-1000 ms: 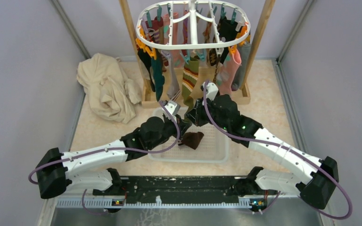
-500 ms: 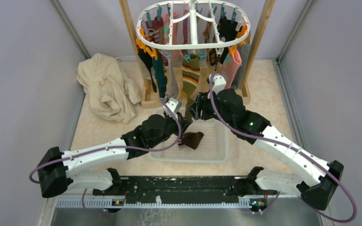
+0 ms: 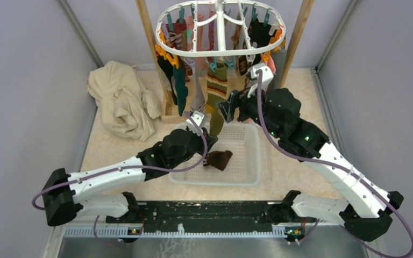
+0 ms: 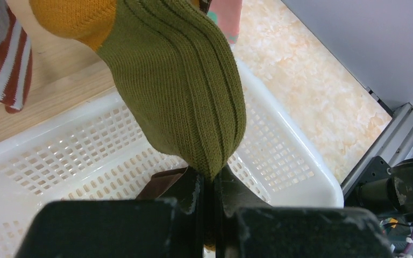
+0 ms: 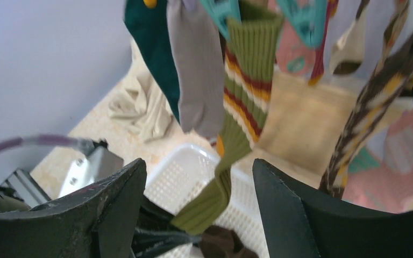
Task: Remove the socks clipped to the hanger
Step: Remove the sock from the hanger.
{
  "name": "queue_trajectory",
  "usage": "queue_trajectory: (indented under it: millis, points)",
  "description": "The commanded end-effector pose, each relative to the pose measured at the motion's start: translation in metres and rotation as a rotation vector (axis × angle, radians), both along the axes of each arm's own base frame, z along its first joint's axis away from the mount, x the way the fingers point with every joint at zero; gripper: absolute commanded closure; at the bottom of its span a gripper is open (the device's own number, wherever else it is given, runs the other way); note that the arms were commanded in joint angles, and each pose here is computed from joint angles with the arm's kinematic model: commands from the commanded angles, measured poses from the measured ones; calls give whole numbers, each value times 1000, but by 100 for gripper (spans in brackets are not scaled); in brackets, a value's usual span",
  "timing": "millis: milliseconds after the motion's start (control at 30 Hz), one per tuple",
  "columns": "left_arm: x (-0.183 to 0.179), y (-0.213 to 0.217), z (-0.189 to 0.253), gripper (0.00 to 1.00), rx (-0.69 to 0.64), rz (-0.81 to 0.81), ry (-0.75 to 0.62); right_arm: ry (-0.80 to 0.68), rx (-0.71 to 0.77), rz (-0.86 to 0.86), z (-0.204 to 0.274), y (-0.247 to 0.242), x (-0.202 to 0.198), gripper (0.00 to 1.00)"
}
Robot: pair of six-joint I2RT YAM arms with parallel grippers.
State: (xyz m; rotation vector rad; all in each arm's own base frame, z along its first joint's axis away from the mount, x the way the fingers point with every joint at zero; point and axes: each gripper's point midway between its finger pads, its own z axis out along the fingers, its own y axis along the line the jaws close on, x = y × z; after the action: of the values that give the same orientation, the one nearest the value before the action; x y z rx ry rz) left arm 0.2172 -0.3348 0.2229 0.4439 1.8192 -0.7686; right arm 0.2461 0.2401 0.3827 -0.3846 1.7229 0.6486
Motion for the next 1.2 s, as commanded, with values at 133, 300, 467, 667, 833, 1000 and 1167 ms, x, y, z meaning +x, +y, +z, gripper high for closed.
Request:
queue_trajectory:
  millis: [133,300,467,667,833,1000,1167]
  points:
    - [2,8,34,100,2,55,26,-259,81,9,99,17,20,28]
    - [3,8,51,100,-2,61,25,-302,72,9,126,31,35,32]
    - [3,8,64,100,-6,63,28,-312,58,14,134,44,46,39]
    - [0,11,75,99,-2,60,42,-292,30,-23,130,46,58,41]
    - [-3,15,90,98,-31,58,41,-277,-3,-47,123,47,66,44]
    - [-7,17,100,97,-51,47,36,-284,-33,-88,119,44,74,44]
    - [-10,19,106,97,-64,35,38,-279,-55,-118,112,45,83,44]
